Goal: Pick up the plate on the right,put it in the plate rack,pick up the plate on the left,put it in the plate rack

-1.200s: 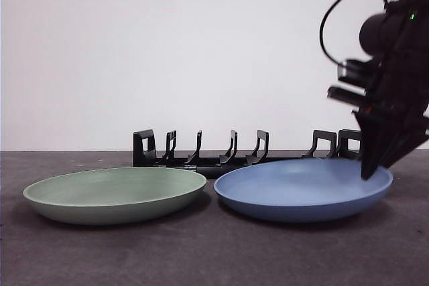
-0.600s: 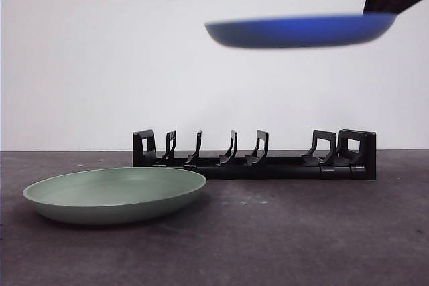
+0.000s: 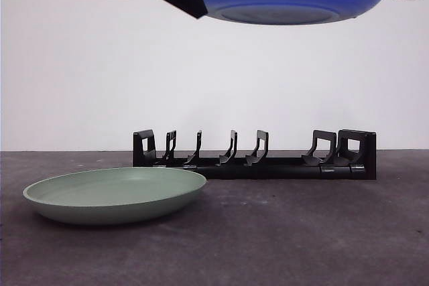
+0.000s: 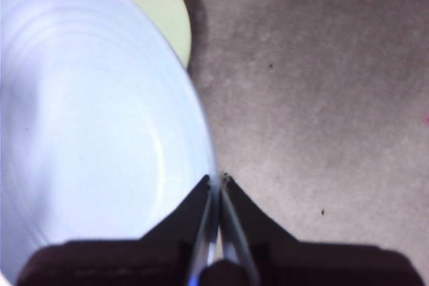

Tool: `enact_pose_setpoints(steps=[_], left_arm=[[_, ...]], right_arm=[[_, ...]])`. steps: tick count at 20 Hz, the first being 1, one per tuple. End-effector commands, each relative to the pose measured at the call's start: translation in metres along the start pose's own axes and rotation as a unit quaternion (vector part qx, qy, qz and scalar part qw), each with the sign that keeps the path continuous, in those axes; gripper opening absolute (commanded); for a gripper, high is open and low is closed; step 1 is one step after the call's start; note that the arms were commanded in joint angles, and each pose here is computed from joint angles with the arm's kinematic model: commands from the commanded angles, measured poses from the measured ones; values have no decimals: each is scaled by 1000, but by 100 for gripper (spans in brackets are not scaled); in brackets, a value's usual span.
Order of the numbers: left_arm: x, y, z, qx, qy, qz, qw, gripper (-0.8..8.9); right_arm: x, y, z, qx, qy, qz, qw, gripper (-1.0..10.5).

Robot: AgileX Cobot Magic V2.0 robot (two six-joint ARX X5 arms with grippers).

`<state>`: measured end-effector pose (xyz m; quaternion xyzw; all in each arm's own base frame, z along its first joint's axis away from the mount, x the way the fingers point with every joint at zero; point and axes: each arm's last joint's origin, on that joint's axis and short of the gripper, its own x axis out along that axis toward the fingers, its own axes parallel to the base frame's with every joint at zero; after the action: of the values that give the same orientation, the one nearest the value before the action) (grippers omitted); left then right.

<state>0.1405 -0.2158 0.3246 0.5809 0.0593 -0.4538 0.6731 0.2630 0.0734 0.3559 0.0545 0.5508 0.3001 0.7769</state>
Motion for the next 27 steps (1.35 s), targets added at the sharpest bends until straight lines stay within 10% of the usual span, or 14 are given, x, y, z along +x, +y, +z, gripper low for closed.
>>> enact_pose_setpoints(steps=[1,4,10,21,27], left_arm=[[1,-1,2,6,-2,-2,1000,490],[1,-1,2,4,-2,-2,1000,174],[0,-4,5,9,-8,-11,1000,-9],[-1,-11,7,9,-2,-35,999,-8],[-1,-12,8,-30,-30,-56,998,-8]], right_arm=[[1,1,1,-2,1,7,1000,-16],[1,1,1,-2,2,7,1000,-16],[0,1,2,-3,-1,7,1000,-16],[0,1,2,-5,-4,7,1000,18],[-4,3,7,-23,-38,11,999,347]])
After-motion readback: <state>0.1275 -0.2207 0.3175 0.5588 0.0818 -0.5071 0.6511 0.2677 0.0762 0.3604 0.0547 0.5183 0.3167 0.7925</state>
